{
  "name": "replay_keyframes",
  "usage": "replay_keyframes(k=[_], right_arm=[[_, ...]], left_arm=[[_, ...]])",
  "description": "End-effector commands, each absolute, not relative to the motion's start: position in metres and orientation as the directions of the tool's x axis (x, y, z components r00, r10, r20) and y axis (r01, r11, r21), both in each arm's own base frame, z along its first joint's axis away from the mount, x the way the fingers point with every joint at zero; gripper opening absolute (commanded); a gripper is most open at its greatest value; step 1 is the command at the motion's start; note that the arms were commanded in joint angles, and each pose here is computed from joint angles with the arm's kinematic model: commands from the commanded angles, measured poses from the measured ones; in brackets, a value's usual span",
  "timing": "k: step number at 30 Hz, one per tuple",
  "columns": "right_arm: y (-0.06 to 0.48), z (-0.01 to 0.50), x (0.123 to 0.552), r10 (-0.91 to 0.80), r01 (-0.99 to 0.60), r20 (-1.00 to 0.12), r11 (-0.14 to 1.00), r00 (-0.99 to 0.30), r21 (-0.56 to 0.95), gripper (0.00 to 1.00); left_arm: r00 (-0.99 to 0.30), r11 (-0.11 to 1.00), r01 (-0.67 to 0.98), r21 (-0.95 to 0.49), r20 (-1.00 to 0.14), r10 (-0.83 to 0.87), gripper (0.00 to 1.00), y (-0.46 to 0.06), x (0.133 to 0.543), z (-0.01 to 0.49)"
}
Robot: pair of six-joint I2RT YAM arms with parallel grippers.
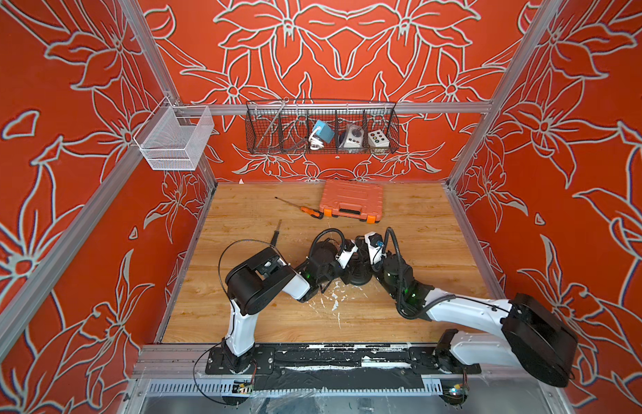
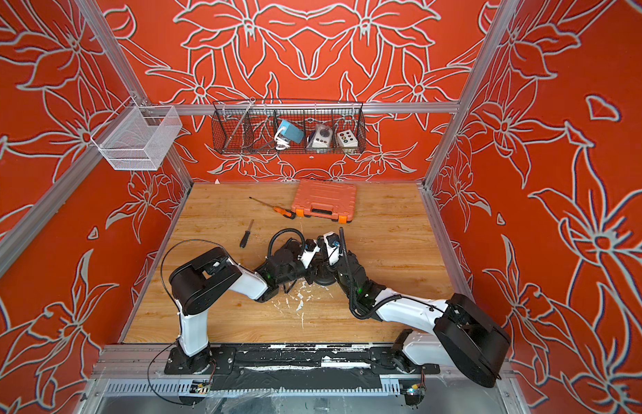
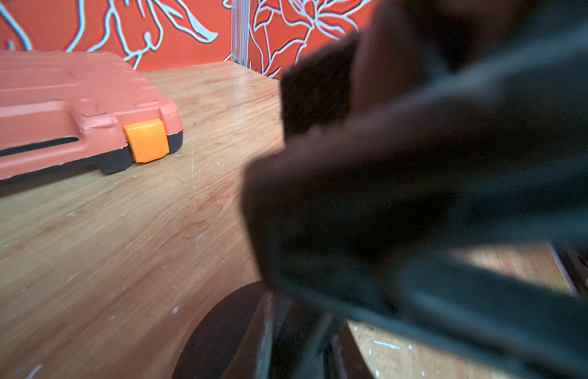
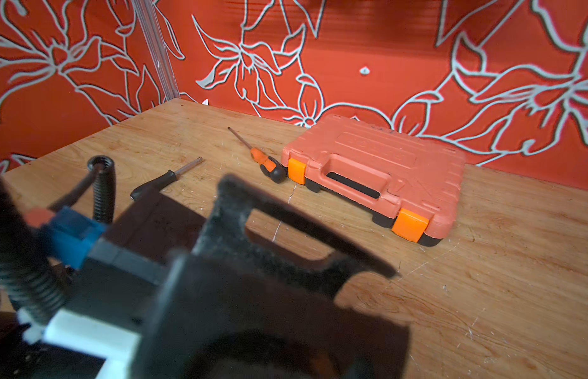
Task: Assemble a microphone stand
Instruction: Screw the microphone stand pole into the microphone stand base.
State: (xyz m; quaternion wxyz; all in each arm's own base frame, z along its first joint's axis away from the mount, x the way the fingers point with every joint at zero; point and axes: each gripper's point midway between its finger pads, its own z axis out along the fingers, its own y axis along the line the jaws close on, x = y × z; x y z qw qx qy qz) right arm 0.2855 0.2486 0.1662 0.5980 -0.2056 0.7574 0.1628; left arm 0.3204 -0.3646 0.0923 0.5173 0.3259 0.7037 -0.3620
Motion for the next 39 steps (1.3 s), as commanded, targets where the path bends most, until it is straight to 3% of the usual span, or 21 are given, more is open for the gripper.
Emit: replay_keyframes(k=[1, 3, 8, 12, 24, 39], right_arm=[[0.246, 0.103, 0.25, -0.324, -0.63, -0.892, 0.774, -0.315, -0.059, 0.03], [0.244, 0.102, 0.247, -0.367, -0.658, -0.878, 0.749, -0.307, -0.083, 0.1], [0.244, 0.104, 0.235, -0.415, -0.74, -0.868, 0.667, -0.273, -0.087, 0.46], [0.237, 0.114, 0.233, -0.381, -0.764, -0.886, 0.643, -0.266, -0.048, 0.64], [0.222, 0.152, 0.228, -0.333, -0.866, -0.925, 0.5, -0.184, -0.008, 0.62], [0.209, 0.172, 0.255, -0.243, -0.905, -0.935, 0.4, -0.257, 0.144, 0.56]], left_arm=[[-0.249, 0.576, 0.8, -0.169, -0.967, 0.062, 0.1, -0.359, 0.335, 0.087], [-0.255, 0.577, 0.8, -0.164, -0.963, 0.08, 0.08, -0.358, 0.333, 0.08], [-0.283, 0.579, 0.799, -0.164, -0.951, 0.122, 0.02, -0.354, 0.325, 0.065], [-0.305, 0.582, 0.797, -0.162, -0.939, 0.156, 0.01, -0.353, 0.32, 0.055], [-0.325, 0.566, 0.817, -0.112, -0.9, 0.291, 0.0, -0.36, 0.3, 0.032], [-0.299, 0.536, 0.842, -0.064, -0.883, 0.363, 0.0, -0.37, 0.284, 0.011]])
